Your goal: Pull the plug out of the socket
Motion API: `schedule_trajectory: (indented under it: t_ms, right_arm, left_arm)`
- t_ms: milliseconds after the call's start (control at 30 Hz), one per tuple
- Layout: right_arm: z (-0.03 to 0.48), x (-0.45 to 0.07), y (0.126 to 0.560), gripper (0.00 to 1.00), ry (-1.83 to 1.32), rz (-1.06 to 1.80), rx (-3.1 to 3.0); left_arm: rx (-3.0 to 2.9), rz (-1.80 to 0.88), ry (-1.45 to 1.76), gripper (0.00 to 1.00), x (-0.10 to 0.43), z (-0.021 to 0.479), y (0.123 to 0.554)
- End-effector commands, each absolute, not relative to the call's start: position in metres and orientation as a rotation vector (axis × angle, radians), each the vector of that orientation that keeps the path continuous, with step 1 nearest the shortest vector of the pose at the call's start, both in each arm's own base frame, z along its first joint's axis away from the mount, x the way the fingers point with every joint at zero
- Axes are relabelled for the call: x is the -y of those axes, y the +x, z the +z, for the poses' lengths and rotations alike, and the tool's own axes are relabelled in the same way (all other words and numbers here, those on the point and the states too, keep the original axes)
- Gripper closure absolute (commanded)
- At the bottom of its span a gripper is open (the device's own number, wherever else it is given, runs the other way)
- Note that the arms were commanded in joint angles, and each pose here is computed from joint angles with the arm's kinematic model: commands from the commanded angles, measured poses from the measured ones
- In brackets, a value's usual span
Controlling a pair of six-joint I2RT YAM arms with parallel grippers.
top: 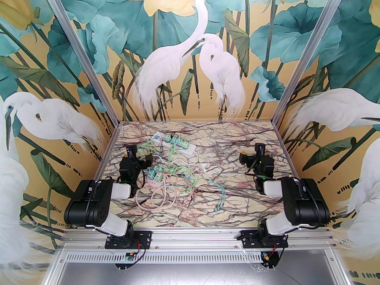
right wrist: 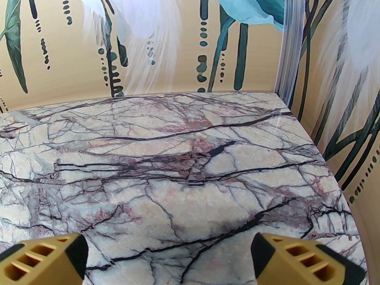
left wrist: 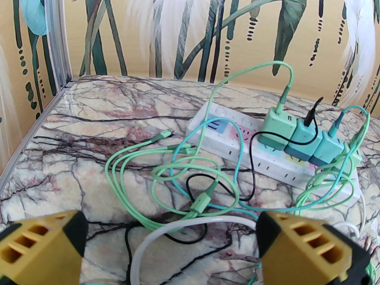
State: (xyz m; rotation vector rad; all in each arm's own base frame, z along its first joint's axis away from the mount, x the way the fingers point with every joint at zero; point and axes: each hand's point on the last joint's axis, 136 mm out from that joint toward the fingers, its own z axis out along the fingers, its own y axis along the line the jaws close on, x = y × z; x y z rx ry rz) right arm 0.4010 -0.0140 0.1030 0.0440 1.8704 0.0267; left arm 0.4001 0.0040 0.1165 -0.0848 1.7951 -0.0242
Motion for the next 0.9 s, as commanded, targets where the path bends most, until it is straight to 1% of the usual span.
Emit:
schedule_trajectory:
  t_ms: [0, 867]
  right_arm:
    - [0.1087, 0.0131, 0.4032, 0.01, 0.056, 0.032, -1.857]
    - [0.1086, 0.013, 0.4033, 0.01, 0.055, 0.033, -1.857]
  left_arm:
    - [-1.799, -0.034, -0.06, 0.0, -0.0009, 0.1177, 0.404]
    - [-1.801, -0.021, -0.084, 0.0, -0.0046, 0.1177, 0.4046]
